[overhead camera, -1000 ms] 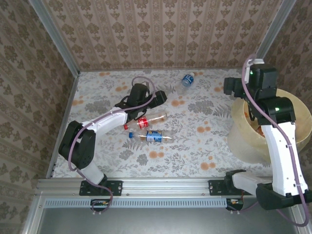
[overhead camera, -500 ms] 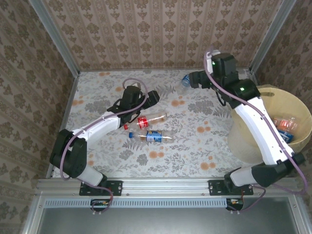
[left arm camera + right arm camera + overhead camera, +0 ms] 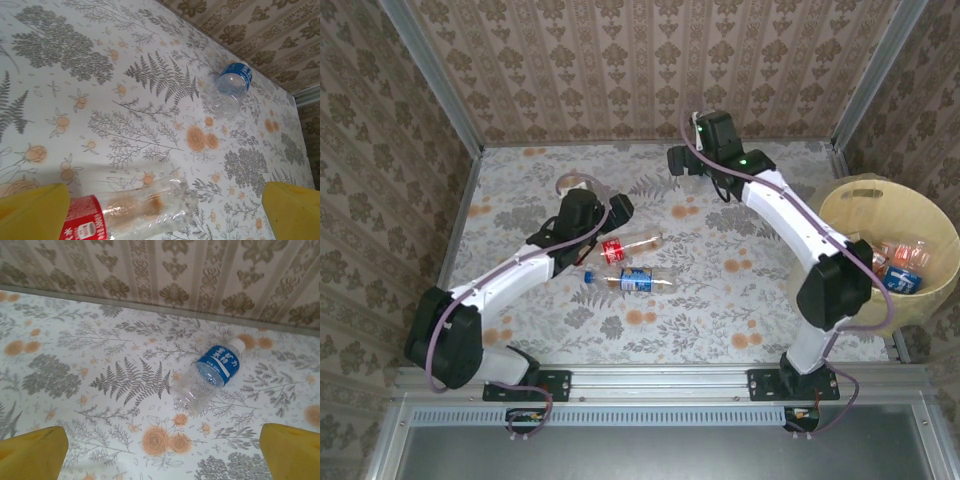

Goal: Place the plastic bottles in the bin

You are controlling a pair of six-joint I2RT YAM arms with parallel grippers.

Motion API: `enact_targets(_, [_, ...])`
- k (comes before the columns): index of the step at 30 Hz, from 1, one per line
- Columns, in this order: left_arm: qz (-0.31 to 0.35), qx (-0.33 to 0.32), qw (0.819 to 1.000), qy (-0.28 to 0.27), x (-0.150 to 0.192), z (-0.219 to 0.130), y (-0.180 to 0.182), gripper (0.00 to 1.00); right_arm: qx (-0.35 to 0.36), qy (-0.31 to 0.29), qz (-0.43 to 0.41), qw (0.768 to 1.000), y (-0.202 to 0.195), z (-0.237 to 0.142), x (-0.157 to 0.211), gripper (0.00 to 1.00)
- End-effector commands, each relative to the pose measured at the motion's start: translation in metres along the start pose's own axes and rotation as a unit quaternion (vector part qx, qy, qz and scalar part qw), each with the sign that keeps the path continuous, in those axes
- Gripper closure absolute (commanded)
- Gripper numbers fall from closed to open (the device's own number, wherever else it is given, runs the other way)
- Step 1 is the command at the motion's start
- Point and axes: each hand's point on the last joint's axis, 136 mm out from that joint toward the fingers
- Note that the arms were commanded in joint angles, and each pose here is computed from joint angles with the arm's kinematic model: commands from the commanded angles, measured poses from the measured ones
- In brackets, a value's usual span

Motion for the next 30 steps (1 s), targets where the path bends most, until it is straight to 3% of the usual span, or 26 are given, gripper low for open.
enact_targets(1, [-0.019, -0.023, 0.999, -0.026, -0.009, -0.009, 0.017, 0.0, 0.041, 0.002, 0.087, 0.995, -0.015, 0.035, 0.011, 0.0])
enact_targets(9, [-0.026, -0.039, 0.998, -0.035, -0.009, -0.015, 0.032, 0.0, 0.07, 0.09, 0.186, 0.976, -0.04, 0.106, 0.059, 0.0])
enact_targets(30, [-0.046, -0.06, 0.996, -0.038, -0.006, -0.014, 0.051, 0.0, 0.135, 0.172, 0.217, 0.951, -0.04, 0.198, 0.104, 0.0])
Point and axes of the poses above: each hand's point on the last joint's axis, 136 mm out from that joint toward the fingers, its own z axis out along the fingers, its own y axis along the line the jaws close on, x = y × z, and after that the axes turned 12 degrees about -z, right-handed
